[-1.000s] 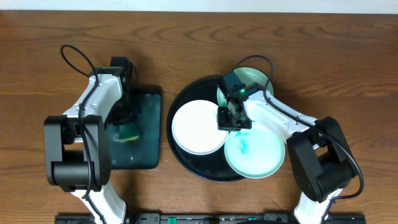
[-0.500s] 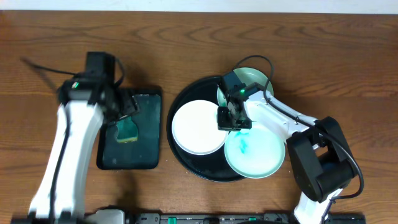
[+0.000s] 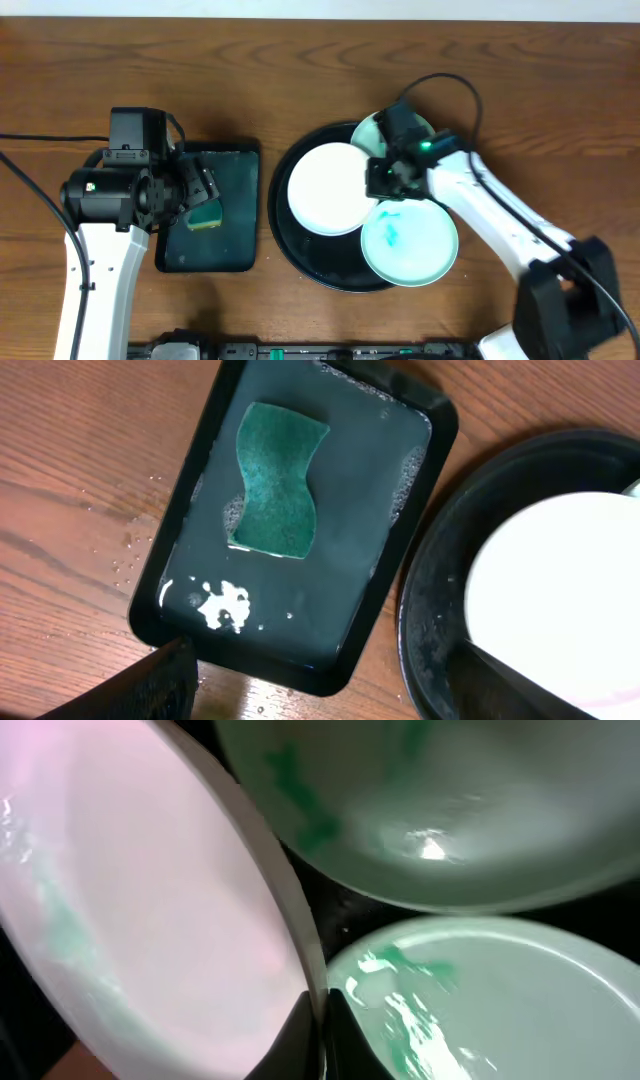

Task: Clean dirty plates on tray and stack at the side
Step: 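Return the sponge to the left tray and release it, then grasp the white plate rim with the right gripper and tilt it up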

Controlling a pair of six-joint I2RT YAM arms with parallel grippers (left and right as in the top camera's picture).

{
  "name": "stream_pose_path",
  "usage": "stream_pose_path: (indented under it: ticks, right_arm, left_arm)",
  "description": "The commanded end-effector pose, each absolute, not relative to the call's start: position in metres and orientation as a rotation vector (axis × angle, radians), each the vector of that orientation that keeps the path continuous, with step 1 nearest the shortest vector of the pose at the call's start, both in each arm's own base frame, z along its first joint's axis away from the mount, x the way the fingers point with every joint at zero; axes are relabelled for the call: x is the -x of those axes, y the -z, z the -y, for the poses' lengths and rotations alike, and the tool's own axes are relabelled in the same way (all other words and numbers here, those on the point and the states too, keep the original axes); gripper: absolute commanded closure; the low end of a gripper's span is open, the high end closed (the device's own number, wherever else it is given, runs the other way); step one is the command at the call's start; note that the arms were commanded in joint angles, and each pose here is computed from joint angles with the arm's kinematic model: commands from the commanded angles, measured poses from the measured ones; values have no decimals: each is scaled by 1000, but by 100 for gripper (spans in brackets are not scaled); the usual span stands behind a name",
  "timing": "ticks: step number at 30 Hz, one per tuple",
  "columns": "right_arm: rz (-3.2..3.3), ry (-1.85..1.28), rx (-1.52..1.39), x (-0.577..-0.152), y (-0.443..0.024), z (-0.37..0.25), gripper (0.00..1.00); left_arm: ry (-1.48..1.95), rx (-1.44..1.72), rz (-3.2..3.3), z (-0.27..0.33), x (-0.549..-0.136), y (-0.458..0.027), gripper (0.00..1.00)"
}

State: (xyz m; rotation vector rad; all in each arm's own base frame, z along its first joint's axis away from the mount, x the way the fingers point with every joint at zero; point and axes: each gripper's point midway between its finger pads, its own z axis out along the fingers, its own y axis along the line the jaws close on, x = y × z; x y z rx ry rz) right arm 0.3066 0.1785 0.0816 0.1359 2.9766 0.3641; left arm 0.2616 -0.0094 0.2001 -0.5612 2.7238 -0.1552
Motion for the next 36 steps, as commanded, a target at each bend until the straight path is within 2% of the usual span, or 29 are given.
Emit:
stream_pose_path:
  ticks: [1,4,8,12,15,19,23,28,36]
  right_arm:
    - [-3003,-505,-229,-295,-103,-168,99]
    - [-3079,-692,-210,-276,-111,-173,99]
    - [-3090,-1087,-30,-252,-132,-197,99]
    - [-2993,-1249,109,-255,-145,-211,99]
    - [-2919,-1121,159,-278,-139,-207,99]
    - [-2826,-782,153,-320,-126,-184,99]
    - [-2738,-627,180,-345,-126,-173,99]
    - [-2679,-517,239,-353,-134,-164,98]
    - [-2575,-108,320,-344,-161,-148,99]
  left_arm:
    - [190,544,-2734,15,-261,-200,20]
    - [215,540,-2737,18,-261,-200,20]
    - [216,542,-2747,18,-259,-200,20]
    - [213,544,-2758,18,-256,-199,20]
    - [212,544,-2758,18,-256,-199,20]
    - [211,544,-2756,18,-257,-199,20]
    - [202,541,-2753,17,-257,-199,20]
    - [201,541,-2754,17,-257,-199,19]
    - [202,541,-2753,17,-257,-199,20]
